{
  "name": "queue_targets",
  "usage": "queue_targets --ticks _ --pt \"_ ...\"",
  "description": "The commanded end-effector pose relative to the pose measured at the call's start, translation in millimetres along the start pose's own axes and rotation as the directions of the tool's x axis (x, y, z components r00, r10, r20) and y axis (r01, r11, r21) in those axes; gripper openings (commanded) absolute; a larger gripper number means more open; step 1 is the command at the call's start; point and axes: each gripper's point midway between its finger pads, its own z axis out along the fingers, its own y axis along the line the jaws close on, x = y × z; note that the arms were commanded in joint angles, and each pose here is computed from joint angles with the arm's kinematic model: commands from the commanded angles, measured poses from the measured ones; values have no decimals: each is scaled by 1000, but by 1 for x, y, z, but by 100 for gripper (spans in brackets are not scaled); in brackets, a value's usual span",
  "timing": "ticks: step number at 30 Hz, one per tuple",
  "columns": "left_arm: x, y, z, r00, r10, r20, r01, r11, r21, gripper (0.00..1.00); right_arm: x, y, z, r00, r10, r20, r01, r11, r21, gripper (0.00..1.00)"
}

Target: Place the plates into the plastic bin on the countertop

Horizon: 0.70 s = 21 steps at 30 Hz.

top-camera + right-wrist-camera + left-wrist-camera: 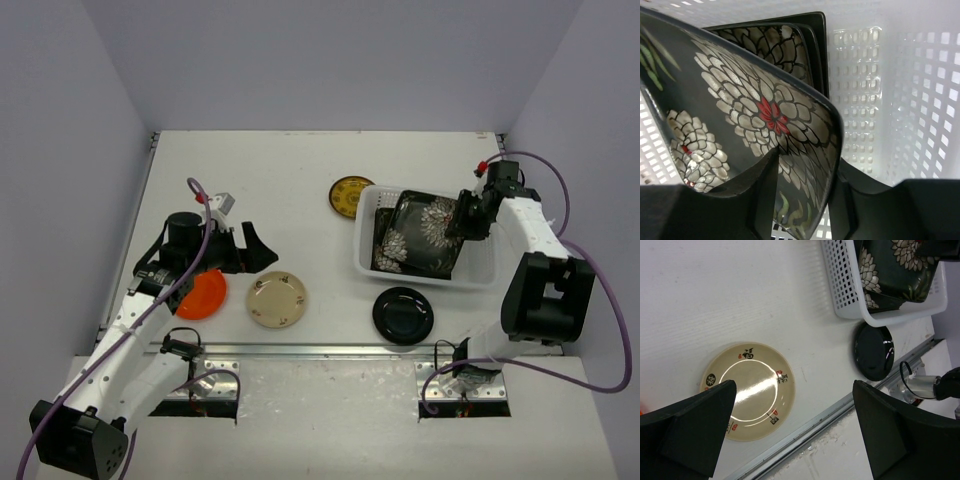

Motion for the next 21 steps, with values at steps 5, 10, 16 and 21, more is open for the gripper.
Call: queue_targets --ticks 5,10,16,21 --pt "-22 9 -5 996 -5 84 14 995 -102 100 -6 8 15 1000 -20 9 20 1000 -23 46" --pt "-22 11 -4 997 -12 78 20 994 -111 100 -11 16 10 999 -23 29 24 998 -62 99" --pt "-21 12 5 992 -81 94 91 991 -98 100 -24 40 -12 993 -26 116 45 985 -164 99" --pt "-29 15 24 974 -168 149 178 982 -58 100 -25 63 -40 980 -63 189 97 979 -179 99"
